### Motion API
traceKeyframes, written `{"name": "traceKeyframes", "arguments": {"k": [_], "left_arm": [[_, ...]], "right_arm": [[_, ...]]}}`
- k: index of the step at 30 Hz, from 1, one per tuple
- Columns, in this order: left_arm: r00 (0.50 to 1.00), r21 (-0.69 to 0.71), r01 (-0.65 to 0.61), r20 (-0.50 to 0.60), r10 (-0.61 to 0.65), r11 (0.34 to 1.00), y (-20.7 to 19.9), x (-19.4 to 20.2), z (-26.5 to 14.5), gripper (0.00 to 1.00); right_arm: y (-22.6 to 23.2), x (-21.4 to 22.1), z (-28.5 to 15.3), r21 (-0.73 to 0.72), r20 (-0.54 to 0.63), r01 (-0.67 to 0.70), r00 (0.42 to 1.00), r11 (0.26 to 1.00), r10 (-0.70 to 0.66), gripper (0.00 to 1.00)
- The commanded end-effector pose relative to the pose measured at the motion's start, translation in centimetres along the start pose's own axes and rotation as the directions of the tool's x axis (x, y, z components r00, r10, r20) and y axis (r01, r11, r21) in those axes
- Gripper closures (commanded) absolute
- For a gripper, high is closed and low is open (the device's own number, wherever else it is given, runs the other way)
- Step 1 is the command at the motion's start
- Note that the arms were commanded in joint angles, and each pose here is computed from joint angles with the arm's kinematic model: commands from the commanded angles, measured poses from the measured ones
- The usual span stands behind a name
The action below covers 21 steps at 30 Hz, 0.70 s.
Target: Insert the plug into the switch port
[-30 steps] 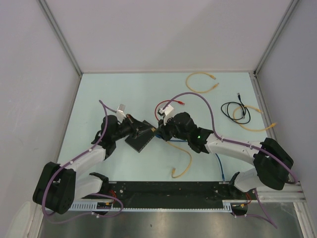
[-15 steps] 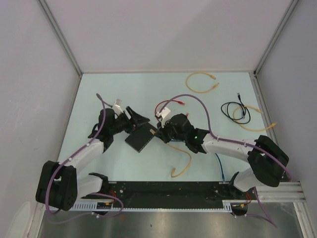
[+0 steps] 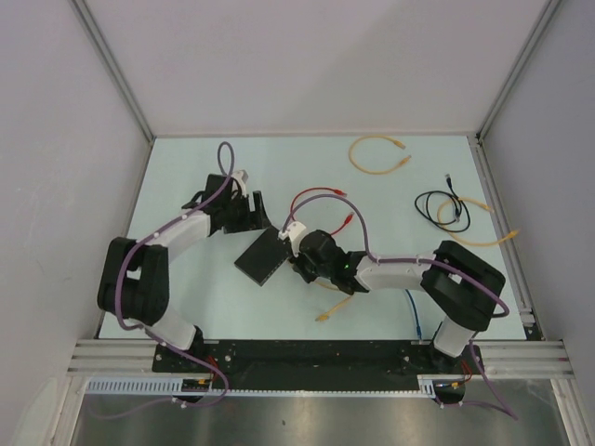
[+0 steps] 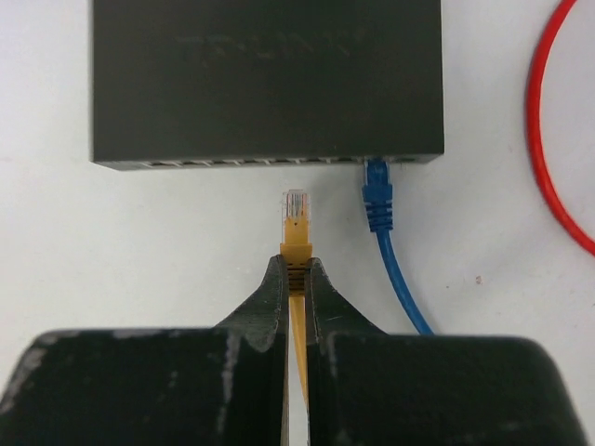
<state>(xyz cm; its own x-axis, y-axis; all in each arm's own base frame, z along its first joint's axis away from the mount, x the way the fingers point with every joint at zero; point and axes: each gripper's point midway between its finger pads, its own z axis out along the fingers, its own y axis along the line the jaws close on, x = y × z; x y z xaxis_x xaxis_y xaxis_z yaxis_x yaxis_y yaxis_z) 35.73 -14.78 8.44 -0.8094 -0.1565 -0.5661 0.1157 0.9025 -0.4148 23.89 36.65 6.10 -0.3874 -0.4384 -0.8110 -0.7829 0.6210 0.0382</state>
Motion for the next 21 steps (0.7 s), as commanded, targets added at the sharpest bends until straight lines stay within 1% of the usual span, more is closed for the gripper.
{"name": "traceKeyframes", "arguments": {"k": [1,6,21], "left_arm": [[0.992,-0.001,-0.1,-0.081,0.099,0.995,0.7,0.8,0.5,0.15],[0.986,0.035,-0.079,-0.145,0.083,0.996,0.6,2.6,1.5,0.15],[0.972,0.039,-0.074,-0.222,0.08,0.997,0.4,4.5,2.6,0.19]], "right_arm": [[-0.9,-1.4,1.0,0.064,0.032,0.01,0.999,0.998,-0.012,1.0],[-1.5,-0.5,2.0,0.095,0.004,0.01,1.0,0.995,-0.01,1.0],[-2.3,-1.9,3.2,0.1,0.046,-0.014,0.999,0.995,0.009,1.0]]}}
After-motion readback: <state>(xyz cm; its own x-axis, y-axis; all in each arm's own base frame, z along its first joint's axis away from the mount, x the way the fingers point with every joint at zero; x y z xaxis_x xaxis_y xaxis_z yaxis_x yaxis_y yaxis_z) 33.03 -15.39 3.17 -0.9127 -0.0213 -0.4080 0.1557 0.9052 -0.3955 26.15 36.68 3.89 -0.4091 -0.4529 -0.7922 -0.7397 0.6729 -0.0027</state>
